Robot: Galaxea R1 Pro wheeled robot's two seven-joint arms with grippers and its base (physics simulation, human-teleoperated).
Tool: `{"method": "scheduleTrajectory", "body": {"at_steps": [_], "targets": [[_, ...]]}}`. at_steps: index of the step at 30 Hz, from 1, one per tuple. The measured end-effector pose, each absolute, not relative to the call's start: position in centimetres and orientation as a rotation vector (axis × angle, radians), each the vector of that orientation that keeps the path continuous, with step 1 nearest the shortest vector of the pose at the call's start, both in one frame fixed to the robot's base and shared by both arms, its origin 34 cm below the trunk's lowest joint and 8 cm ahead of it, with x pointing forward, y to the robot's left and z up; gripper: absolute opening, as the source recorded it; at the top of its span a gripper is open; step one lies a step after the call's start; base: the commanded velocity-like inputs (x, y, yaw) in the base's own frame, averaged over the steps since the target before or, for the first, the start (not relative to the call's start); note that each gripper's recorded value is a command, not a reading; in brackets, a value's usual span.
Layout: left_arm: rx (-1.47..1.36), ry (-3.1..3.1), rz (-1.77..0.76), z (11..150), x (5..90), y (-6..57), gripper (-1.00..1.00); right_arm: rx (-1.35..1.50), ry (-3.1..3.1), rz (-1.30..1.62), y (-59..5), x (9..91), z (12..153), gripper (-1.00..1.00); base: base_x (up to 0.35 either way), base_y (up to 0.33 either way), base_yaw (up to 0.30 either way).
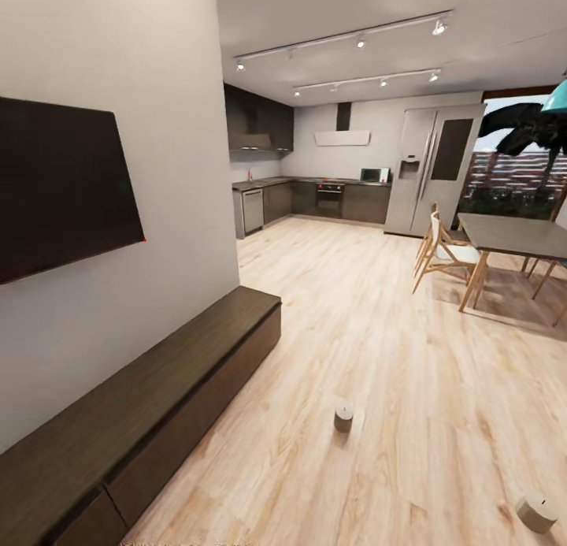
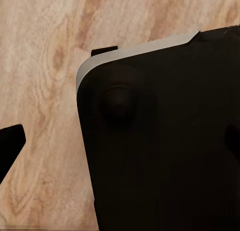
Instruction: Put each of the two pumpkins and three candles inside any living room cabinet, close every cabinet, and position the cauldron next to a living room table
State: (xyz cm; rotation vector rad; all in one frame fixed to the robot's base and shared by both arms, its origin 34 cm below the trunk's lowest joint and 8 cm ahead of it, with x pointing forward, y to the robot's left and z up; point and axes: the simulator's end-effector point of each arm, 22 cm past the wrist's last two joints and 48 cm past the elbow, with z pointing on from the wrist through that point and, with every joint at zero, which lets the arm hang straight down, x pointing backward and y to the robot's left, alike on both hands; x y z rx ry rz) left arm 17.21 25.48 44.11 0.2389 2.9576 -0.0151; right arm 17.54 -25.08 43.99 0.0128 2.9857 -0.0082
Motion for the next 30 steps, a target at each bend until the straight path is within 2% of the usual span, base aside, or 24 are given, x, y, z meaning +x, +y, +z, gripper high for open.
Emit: {"method": "scheduleTrajectory", "body": {"at_steps": [22, 30], "targets": [[0.241, 2.962, -0.029, 44.1, 17.0, 24.9, 1.0, 0.011, 2.986, -0.009, -25.1, 17.5, 44.0, 1.0, 0.0, -0.001, 0.294], [0.245, 2.962, -0.038, 44.1, 17.0, 24.5, 1.0, 0.01, 2.987, -0.008, -25.1, 17.5, 44.0, 1.0, 0.0, -0.179, 0.294]]}}
